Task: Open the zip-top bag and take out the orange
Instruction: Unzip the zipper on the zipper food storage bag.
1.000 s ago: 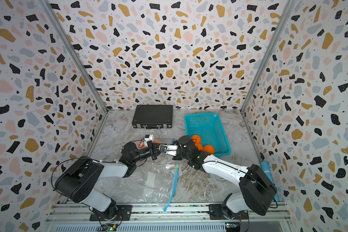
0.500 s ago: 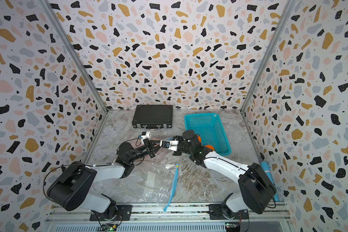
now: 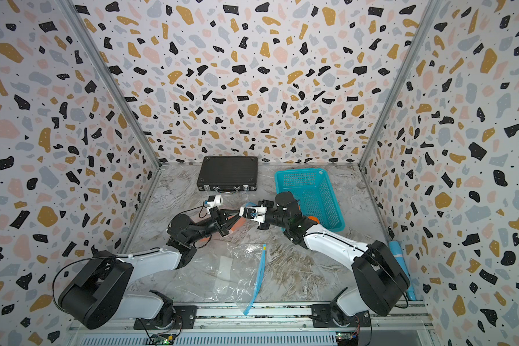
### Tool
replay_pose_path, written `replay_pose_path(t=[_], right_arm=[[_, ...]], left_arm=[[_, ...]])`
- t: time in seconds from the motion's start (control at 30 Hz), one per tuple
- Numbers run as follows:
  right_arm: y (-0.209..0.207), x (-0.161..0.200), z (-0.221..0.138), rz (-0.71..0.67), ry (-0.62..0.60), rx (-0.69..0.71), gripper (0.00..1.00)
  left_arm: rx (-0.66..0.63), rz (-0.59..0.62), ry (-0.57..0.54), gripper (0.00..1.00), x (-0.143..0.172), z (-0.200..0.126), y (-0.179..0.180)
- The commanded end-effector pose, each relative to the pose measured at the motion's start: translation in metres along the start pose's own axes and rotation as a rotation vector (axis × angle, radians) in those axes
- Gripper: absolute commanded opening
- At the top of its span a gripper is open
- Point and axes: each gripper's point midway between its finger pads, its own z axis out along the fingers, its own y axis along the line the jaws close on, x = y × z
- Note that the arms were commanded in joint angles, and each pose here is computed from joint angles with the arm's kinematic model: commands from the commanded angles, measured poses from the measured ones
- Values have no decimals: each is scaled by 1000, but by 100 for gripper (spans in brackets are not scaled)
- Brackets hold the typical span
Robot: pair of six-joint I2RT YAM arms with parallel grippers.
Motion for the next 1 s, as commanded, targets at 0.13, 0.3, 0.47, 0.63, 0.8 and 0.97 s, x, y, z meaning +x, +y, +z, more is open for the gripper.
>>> replay_pose_path(t=[0.13, 0.3, 0.47, 0.63, 0.8, 0.97], right_arm=[[-22, 33, 0, 50, 47, 92, 0], [-30, 53, 12, 72, 85, 90, 0], [-40, 75, 18, 103, 104, 110, 0], [-71, 104, 27, 144, 180, 162, 0], [-102, 128, 32, 224, 250, 181, 0], [-115, 142, 34, 244, 297, 185, 0]], left_arm=[[156, 165, 135, 0, 35, -9, -56], [187, 182, 135, 0, 39, -15, -65], [149, 198, 106, 0, 35, -21, -63], [153, 195, 78, 0, 31, -34, -62], [132, 178, 48, 0, 31, -50, -45], [113, 167, 41, 0, 35, -58, -35]])
